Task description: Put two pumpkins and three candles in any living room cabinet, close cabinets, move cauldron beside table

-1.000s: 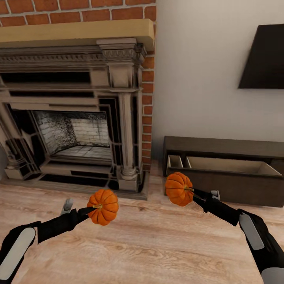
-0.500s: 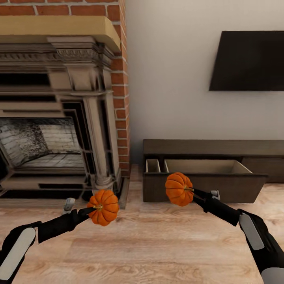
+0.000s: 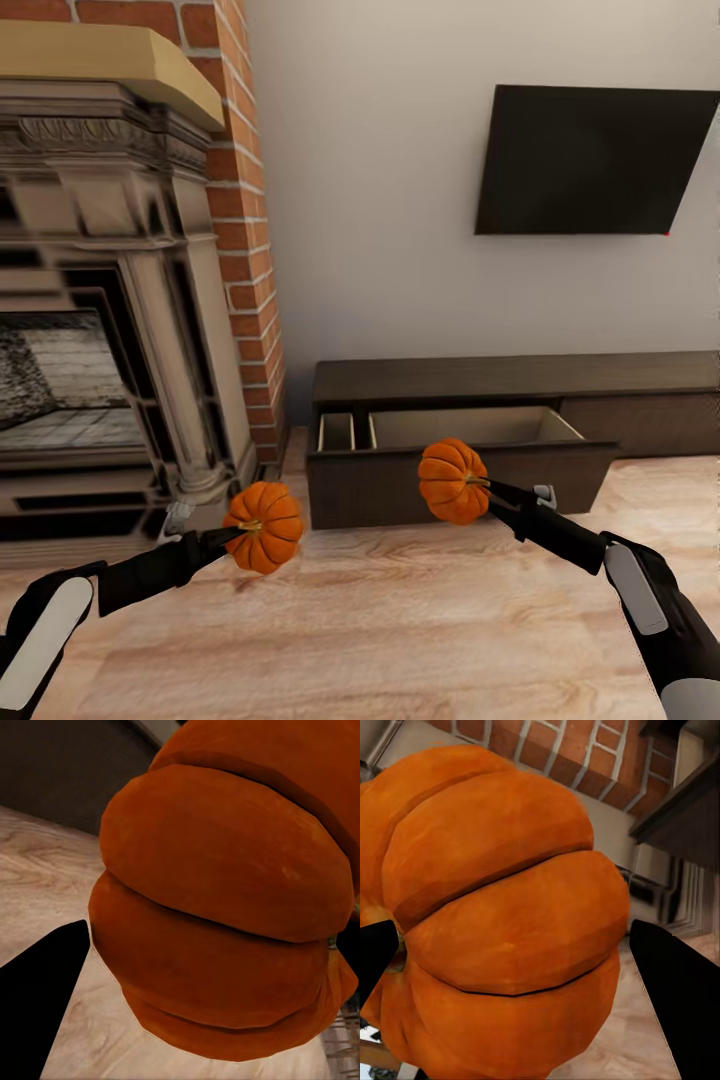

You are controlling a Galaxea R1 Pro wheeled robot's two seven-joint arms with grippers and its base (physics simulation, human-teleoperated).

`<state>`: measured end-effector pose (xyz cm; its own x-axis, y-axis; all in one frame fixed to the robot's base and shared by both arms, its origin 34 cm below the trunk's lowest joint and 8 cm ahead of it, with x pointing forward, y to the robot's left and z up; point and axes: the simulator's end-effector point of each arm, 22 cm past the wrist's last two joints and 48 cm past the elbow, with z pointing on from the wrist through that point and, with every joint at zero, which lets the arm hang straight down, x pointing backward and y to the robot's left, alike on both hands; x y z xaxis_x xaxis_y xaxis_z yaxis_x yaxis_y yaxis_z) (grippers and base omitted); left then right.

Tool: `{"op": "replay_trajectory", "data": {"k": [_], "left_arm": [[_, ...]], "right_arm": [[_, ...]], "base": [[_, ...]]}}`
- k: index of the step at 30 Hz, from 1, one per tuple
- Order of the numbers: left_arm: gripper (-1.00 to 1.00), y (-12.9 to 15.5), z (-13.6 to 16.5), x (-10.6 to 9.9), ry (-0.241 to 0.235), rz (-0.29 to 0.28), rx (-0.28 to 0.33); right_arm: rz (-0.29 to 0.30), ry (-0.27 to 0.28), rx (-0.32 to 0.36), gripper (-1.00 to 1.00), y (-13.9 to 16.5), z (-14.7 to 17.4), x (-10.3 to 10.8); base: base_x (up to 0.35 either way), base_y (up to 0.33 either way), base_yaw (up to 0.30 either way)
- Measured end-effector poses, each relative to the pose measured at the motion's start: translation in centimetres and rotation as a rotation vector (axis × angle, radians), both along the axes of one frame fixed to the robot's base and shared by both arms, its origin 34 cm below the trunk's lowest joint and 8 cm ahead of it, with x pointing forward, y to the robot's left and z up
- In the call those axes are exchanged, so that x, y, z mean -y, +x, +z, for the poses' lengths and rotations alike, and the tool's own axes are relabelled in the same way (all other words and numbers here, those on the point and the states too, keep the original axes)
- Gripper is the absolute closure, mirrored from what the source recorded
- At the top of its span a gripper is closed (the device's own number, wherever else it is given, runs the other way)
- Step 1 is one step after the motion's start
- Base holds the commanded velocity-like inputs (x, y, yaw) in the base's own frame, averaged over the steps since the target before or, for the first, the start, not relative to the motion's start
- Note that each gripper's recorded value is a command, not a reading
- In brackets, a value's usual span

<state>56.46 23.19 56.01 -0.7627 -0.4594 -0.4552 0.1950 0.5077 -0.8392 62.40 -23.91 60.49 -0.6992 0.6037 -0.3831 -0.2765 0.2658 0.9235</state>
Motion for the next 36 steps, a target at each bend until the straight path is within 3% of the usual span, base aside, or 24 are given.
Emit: {"op": "replay_trajectory", "data": {"k": [11,36], "left_arm": [[1.0,-0.1,2.2,0.6,-0.032,-0.016,0.04],[1.0,-0.4,7.6,0.7,-0.025,-0.018,0.125]], "right_arm": [[0.001,0.016,0.007,1.0,-0.1,0.7,0.0],[0.0,0.003,0.086,1.0,-0.8,6.2,0.0]], "base": [[0.012,-0.047,-0.001],[0.0,0.0,0.0]]}}
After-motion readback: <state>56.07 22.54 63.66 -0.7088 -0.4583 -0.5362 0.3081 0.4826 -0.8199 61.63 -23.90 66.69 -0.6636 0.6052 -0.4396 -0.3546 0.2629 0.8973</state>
